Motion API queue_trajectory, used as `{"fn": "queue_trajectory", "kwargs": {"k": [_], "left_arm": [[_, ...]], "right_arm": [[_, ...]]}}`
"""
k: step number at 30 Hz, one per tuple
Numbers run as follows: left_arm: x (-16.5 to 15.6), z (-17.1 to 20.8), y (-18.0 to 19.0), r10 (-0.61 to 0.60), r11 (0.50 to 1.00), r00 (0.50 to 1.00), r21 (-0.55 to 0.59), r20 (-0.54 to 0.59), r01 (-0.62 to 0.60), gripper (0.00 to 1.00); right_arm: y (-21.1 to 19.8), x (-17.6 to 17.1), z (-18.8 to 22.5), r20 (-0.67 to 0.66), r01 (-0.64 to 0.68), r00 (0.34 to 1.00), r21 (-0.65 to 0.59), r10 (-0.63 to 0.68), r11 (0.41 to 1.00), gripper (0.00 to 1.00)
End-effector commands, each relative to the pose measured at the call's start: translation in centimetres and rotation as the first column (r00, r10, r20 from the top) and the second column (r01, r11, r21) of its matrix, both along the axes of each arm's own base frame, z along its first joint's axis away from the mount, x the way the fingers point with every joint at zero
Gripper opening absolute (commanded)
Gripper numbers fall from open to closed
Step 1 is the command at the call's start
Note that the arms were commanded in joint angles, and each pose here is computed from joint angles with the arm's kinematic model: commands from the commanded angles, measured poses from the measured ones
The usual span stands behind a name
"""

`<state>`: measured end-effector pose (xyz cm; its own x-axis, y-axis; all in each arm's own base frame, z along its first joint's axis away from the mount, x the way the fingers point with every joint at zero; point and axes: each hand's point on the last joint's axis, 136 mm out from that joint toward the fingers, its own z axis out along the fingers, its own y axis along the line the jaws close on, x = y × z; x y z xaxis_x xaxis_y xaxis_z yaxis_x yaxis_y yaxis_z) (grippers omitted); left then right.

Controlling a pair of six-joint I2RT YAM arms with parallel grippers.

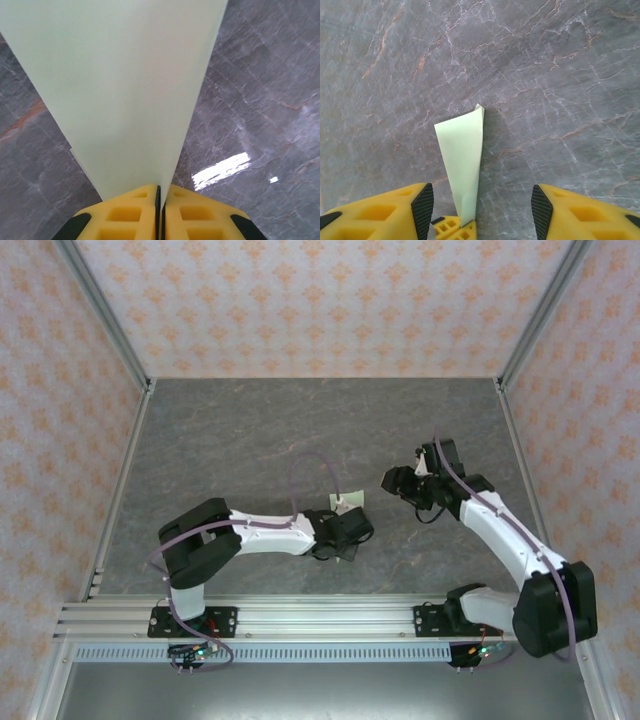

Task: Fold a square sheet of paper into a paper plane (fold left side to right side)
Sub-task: Fold the wing for the fifth time at the center of the table.

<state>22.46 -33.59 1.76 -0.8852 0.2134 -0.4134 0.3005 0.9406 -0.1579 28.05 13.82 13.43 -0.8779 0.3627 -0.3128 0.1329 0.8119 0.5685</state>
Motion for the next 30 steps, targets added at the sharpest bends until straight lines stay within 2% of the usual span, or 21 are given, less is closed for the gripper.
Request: {"fn": "queue_trajectory", "kwargs": {"k": [1, 6, 11, 20, 30], "left_arm": [[-0.1, 0.5, -1.5, 0.021, 0.981, 0.998, -0.189, -0.051, -0.030, 0.11], [0.3, 0.6, -1.7, 0.062, 0.923, 0.992, -0.372, -0.110, -0.098, 0.12], [0.3, 0.4, -1.6, 0.075, 0.884, 0.988, -0.449, -0.134, -0.128, 0.11], [0.2, 0.6, -1.0, 0.111, 0.840, 0.981, -0.512, -0.158, -0.178, 0.10], [0.1, 0.2, -0.7, 0.146, 0.814, 0.972, -0.536, -0.185, -0.224, 0.08]], "right_arm": [[-0.9, -2.5, -2.8, -0.061, -0.027, 0.998, -0.045, 0.024, 0.999, 0.57], [1.9, -3.4, -4.5, -0.035, -0.058, 0.997, 0.108, 0.063, 0.992, 0.57], [4.3, -3.2, -5.4, 0.003, -0.088, 0.996, 0.155, 0.089, 0.984, 0.55], [7.7, -2.2, -6.8, -0.010, -0.130, 0.991, 0.172, 0.134, 0.977, 0.52], [9.2, -1.6, -8.4, -0.053, -0.133, 0.988, 0.171, 0.144, 0.976, 0.43]]}}
